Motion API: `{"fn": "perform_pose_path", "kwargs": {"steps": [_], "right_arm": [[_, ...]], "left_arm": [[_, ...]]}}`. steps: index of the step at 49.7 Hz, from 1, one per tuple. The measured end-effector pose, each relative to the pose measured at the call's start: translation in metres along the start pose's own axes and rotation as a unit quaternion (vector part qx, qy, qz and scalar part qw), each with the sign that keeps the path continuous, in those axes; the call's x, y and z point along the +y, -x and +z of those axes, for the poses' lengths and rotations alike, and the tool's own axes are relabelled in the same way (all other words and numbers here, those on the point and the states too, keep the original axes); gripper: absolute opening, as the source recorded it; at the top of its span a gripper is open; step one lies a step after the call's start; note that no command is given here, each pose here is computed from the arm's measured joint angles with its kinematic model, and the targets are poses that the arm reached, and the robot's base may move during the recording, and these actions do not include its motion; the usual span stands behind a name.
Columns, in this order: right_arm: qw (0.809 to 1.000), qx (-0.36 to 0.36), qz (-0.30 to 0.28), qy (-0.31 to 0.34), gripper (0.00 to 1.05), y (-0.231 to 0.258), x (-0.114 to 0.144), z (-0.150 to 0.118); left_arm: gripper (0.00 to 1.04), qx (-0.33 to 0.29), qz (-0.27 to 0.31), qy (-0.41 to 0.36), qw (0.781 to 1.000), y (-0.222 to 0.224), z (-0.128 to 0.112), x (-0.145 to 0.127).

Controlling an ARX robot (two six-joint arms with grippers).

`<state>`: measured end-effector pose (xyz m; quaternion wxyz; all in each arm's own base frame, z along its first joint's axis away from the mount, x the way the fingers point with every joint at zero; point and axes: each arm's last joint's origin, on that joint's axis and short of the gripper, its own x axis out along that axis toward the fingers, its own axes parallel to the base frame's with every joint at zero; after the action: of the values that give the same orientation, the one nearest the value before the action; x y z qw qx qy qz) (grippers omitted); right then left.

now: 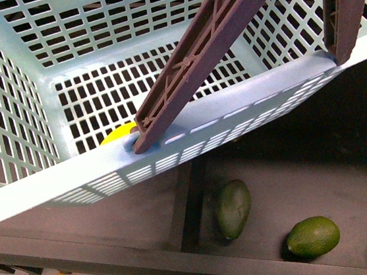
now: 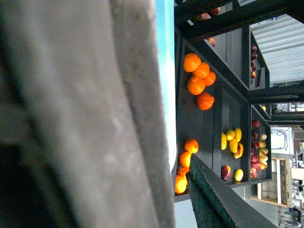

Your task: Pick mango and avocado into basket

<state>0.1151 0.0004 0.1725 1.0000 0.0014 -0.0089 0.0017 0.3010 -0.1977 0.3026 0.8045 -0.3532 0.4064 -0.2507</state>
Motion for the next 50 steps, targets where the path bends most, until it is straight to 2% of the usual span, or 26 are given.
{"fn": "perform_pose_path", "kwargs": {"steps": [19, 31, 50], "right_arm": [[1.000, 0.017, 0.000, 0.000, 0.02, 0.014, 0.000, -0.005], [1.000, 0.003, -0.001, 0.000, 0.02, 0.018, 0.000, -0.003], [1.000, 0.002, -0.001, 0.000, 0.58, 0.018, 0.000, -0.003]], "left_arm": [[0.28, 0.001, 0.000, 0.000, 1.000, 0.000, 0.000, 0.000], [0.28, 0.000, 0.000, 0.001, 1.000, 0.000, 0.000, 0.000], [0.28, 0.000, 0.000, 0.000, 1.000, 0.000, 0.000, 0.000]]}}
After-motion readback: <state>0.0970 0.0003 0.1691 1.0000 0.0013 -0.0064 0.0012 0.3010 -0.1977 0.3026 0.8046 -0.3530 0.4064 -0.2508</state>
